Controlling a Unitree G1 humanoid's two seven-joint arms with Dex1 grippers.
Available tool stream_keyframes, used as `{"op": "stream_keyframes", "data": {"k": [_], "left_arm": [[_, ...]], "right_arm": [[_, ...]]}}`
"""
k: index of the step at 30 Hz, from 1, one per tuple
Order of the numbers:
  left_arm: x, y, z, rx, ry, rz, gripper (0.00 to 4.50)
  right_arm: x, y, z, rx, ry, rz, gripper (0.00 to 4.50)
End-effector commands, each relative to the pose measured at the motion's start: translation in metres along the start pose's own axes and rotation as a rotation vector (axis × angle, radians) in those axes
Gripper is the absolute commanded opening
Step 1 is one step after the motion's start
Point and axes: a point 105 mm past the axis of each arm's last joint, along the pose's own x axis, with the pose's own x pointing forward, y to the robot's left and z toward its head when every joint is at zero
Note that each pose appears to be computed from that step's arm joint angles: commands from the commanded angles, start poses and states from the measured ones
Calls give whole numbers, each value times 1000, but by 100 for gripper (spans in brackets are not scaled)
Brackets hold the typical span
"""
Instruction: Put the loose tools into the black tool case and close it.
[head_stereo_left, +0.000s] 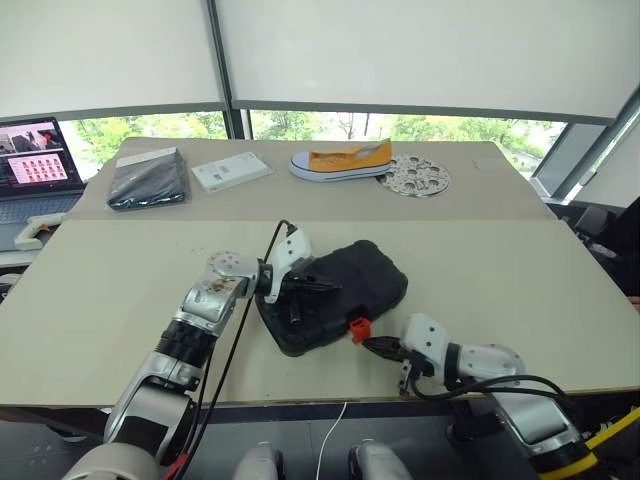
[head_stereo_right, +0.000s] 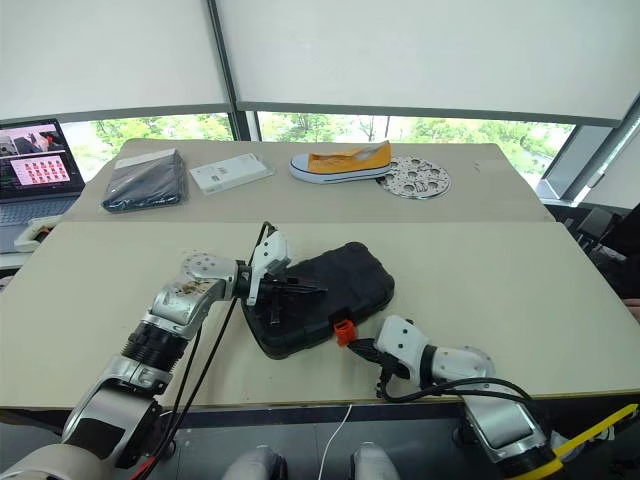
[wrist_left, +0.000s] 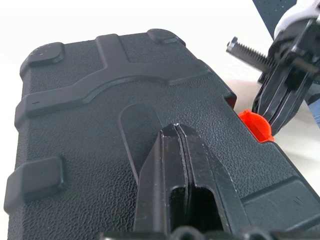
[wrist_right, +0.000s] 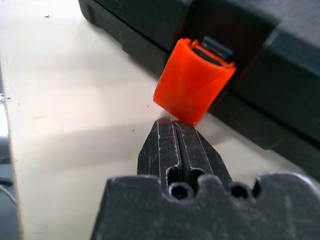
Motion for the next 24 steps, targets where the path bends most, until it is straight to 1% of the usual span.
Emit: {"op": "stream_keyframes", "data": {"k": [1,7,11,15,19,22,24], "left_arm": [[4,-7,-32,-99,75,-4,4],[4,-4,-34,-104,78,10,4],[6,-3,-37,-110,83,17,4],[8,-7,-41,-128,93,10,4],[7,-13,-50,-150,129,-16,4],[6,-17,-60,-181,180,-33,4],[6,-19,-64,-199,195,-45,4]], "right_arm": [[6,-5,11,-23,-48,-15,0],[12,-22,25,-1,-119,-53,0],[12,-22,28,-27,-138,-38,0],[6,-25,47,-44,-225,-73,0],[-3,-32,58,-83,-264,-121,0],[-7,-40,65,-42,-316,-158,0],[-8,-41,65,-30,-323,-154,0]]}}
